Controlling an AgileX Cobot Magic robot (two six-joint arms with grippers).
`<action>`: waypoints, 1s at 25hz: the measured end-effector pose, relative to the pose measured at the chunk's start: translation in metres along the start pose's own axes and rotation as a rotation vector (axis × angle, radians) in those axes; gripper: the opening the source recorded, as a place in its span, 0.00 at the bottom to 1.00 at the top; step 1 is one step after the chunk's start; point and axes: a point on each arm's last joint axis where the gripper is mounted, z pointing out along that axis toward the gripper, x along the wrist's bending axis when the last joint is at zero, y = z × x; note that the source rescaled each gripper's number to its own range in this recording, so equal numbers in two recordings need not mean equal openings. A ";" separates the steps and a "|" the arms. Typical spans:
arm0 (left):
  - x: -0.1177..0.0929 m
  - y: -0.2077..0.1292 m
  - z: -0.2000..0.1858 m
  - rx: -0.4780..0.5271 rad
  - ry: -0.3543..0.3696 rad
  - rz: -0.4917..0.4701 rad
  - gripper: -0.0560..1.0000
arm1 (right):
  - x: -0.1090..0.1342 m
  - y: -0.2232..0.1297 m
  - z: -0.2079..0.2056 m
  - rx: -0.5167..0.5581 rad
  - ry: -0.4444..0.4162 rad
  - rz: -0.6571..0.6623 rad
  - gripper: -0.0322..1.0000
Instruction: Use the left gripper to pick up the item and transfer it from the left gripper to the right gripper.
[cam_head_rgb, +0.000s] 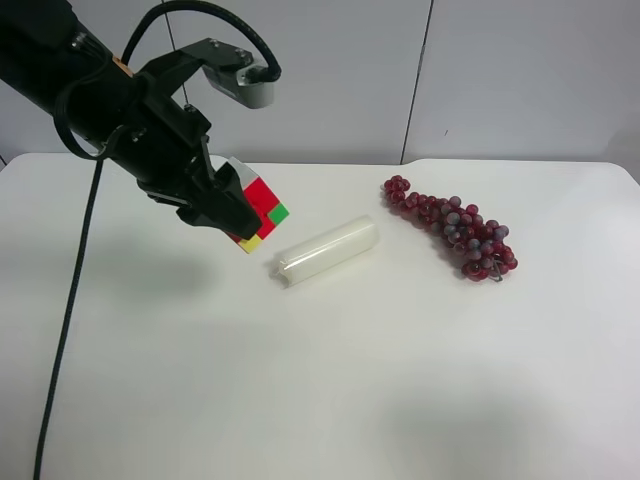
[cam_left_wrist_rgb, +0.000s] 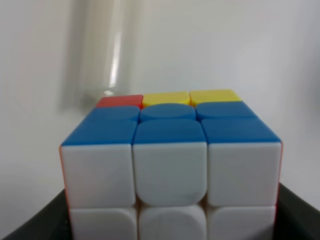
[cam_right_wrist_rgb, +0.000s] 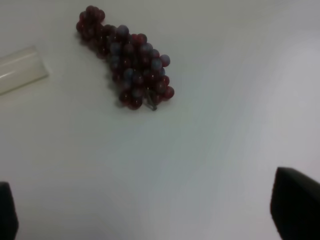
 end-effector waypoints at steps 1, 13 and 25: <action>-0.005 0.002 0.001 -0.007 -0.019 0.011 0.06 | 0.000 0.000 0.000 0.000 0.000 0.000 1.00; -0.049 0.018 0.006 -0.138 -0.216 0.166 0.06 | 0.000 0.000 0.000 0.000 0.000 0.000 1.00; -0.052 0.022 0.005 -0.190 -0.242 0.196 0.06 | 0.000 0.000 0.000 0.000 0.000 0.000 1.00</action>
